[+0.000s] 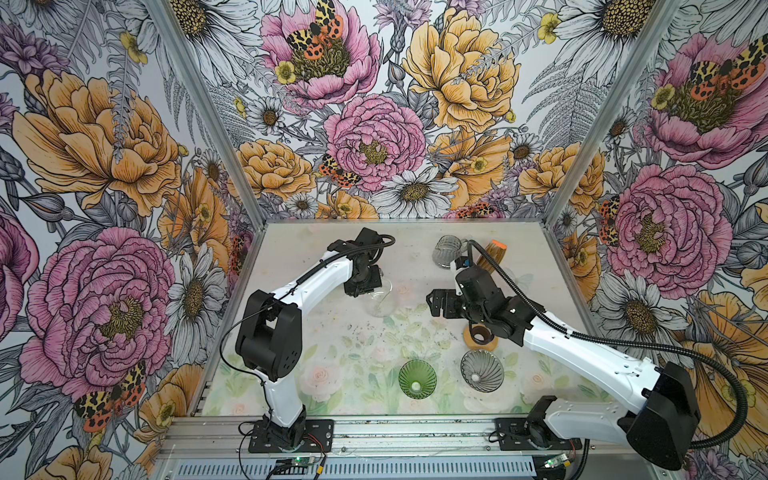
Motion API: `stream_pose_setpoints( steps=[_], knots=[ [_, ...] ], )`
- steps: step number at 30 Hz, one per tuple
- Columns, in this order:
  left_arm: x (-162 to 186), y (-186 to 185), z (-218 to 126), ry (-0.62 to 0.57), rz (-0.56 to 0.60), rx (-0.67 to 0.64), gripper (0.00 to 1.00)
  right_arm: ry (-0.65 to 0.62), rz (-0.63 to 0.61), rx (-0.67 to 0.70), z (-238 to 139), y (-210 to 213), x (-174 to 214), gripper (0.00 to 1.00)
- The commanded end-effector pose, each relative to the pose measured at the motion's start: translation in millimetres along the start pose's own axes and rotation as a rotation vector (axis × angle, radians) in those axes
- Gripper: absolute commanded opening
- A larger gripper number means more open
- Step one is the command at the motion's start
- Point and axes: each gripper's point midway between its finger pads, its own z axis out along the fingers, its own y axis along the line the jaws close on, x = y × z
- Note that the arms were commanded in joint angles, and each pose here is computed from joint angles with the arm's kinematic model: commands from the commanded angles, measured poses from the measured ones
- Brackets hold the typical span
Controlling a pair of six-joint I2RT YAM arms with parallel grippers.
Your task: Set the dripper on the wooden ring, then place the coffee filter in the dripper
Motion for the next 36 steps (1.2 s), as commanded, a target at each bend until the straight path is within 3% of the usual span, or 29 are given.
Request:
stream_pose_setpoints(
  steps=[1, 12, 14, 16, 20, 26, 32, 35, 36],
  knots=[
    [-10.3, -4.6, 17.4, 0.010, 0.018, 0.012, 0.09, -0.020, 0.015, 0.010, -2.1, 2.2, -8.1, 0.97],
    [-27.7, -15.2, 9.8, -0.010, 0.005, 0.064, 0.24, -0.067, 0.046, 0.024, -9.1, 2.4, -23.8, 0.99],
    [-30.1, -19.4, 0.2, -0.027, 0.004, 0.085, 0.28, -0.075, 0.073, 0.029, -13.1, 1.1, -28.4, 0.99],
    [-34.2, -24.1, -16.4, -0.058, 0.009, 0.112, 0.40, -0.085, 0.074, 0.037, -19.9, 0.5, -32.7, 0.99],
    [-40.4, -31.8, -56.6, -0.123, 0.008, 0.188, 0.57, -0.110, -0.004, 0.010, -32.2, 5.0, -38.6, 0.99],
    [-47.2, -28.9, -97.5, -0.208, 0.019, 0.245, 0.62, -0.112, -0.067, 0.011, -47.2, 11.0, -50.2, 0.99],
    [-42.2, -31.4, -122.4, -0.287, 0.023, 0.381, 0.69, -0.128, -0.113, 0.008, -37.7, 20.8, -59.2, 0.98],
    [-38.5, -38.3, -134.3, -0.319, 0.058, 0.440, 0.81, -0.158, -0.120, 0.025, -36.5, 23.0, -72.7, 0.95],
    [-38.0, -38.5, -137.4, -0.328, 0.069, 0.449, 0.90, -0.161, -0.124, 0.021, -37.8, 26.3, -76.3, 0.96]
  ],
)
